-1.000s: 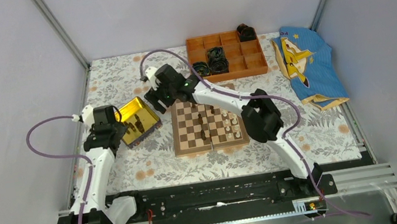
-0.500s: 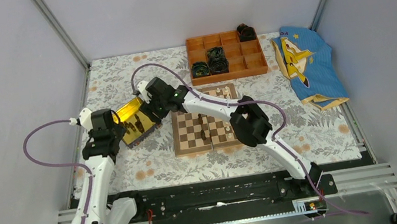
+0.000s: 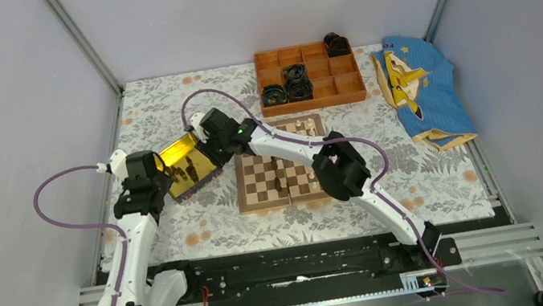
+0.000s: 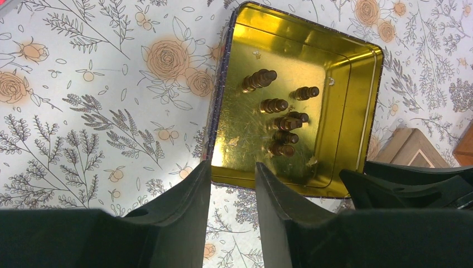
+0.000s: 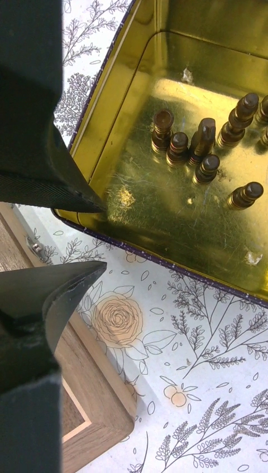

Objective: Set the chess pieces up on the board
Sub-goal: Adjust the storage box at the center of the board.

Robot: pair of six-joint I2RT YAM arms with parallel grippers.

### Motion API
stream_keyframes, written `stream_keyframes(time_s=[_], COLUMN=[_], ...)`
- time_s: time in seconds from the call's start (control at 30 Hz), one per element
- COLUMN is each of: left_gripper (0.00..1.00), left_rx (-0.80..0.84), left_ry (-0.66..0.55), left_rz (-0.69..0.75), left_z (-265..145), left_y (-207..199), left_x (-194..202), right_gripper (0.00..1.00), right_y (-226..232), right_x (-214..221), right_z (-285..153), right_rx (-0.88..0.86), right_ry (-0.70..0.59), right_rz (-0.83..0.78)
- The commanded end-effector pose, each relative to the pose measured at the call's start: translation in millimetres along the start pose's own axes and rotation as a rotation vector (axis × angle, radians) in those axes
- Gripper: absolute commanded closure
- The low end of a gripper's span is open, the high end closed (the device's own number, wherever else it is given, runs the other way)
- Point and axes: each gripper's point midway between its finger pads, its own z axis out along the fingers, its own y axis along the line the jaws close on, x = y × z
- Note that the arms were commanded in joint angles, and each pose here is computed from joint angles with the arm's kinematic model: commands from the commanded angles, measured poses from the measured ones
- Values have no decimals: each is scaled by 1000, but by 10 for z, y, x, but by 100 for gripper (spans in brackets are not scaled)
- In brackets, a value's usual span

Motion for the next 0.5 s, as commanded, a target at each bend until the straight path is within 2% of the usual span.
stream_keyframes(time_s=[0.0,0.17,0.47], left_gripper=[58,58,58], left_rx=[6,5,-4], left_ry=[-43,-47,-47], left_rz=[-21,-27,-28], left_z=[-11,-11,3], left_y=[-15,-22,-16], left_x=[-84,-98,-102], right_gripper=[58,75,86], right_y=[-12,-11,144], right_x=[-81,-10,71], right_z=[-113,-218,-367], right_rx=[30,40,54], right_ry=[-13,4,27], right_rz=[16,46,127])
